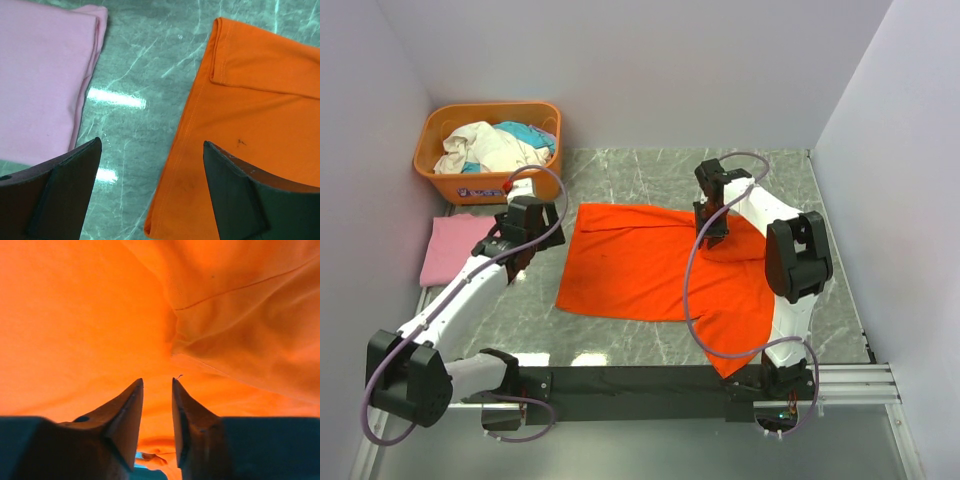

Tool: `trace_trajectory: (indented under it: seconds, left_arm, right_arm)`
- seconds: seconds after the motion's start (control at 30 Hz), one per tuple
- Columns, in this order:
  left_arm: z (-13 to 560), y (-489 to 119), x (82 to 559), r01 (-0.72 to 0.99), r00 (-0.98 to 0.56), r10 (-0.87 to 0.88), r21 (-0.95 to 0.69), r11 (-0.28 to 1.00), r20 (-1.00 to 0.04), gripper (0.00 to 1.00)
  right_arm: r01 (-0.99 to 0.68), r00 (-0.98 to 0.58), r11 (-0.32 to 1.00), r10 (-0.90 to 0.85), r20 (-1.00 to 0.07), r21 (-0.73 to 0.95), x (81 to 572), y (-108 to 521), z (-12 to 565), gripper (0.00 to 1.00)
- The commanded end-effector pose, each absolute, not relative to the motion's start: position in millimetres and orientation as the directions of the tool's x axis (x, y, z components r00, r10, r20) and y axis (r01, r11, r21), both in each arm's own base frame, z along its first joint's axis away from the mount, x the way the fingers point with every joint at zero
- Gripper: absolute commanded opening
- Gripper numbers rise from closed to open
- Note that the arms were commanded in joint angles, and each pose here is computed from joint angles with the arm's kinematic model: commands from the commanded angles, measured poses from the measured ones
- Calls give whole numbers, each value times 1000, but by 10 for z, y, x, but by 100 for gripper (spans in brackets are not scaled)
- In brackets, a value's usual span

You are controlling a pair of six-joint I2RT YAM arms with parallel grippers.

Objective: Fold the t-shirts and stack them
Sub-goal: Fold the T-shirt at the center of the board.

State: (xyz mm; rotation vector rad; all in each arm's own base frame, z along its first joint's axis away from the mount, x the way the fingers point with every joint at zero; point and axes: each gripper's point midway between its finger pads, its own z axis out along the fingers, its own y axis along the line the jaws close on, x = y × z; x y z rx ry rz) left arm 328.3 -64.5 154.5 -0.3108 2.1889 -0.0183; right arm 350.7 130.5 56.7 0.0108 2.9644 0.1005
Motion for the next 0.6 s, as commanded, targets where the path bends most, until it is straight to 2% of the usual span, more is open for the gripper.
trace_trajectory:
  seconds: [0.0,0.1,0.2,0.27,0.33,0.43,0.57]
  left_arm:
    - [1623,-708,3387,-206,-559,-241,-148,967,-794,88]
    - [1665,-787,3498,-219,-572,-271,-174,960,-774,87]
    - [1668,-904,3668,-238,-571,-325,-227,945,-754,85]
    - [1586,-973,3806,-275,-577,-372,-256,927,-727,82]
    - [1421,-1048,3915,-302,-597,-401,-268,915,-695,76]
    - [1298,-1139,4111,-365,-576,-474,-310,878,-666,65]
    - [1070,-1217,4265,-407,-584,-488,-286,867,-649,59]
  right_arm:
    - [22,-965,992,53,-258,122,3596,1334,802,38]
    - [63,-924,989,109,-368,136,3715,1165,1095,41]
    - [189,-830,967,251,-498,172,3890,794,1404,41]
    - [272,-747,928,371,-551,257,3946,614,1532,41]
    - [359,-657,862,506,-559,358,3979,353,1641,41]
    - [434,-568,791,612,-551,431,3955,89,1536,41]
    - [453,-518,757,653,-552,471,4000,-51,1498,41]
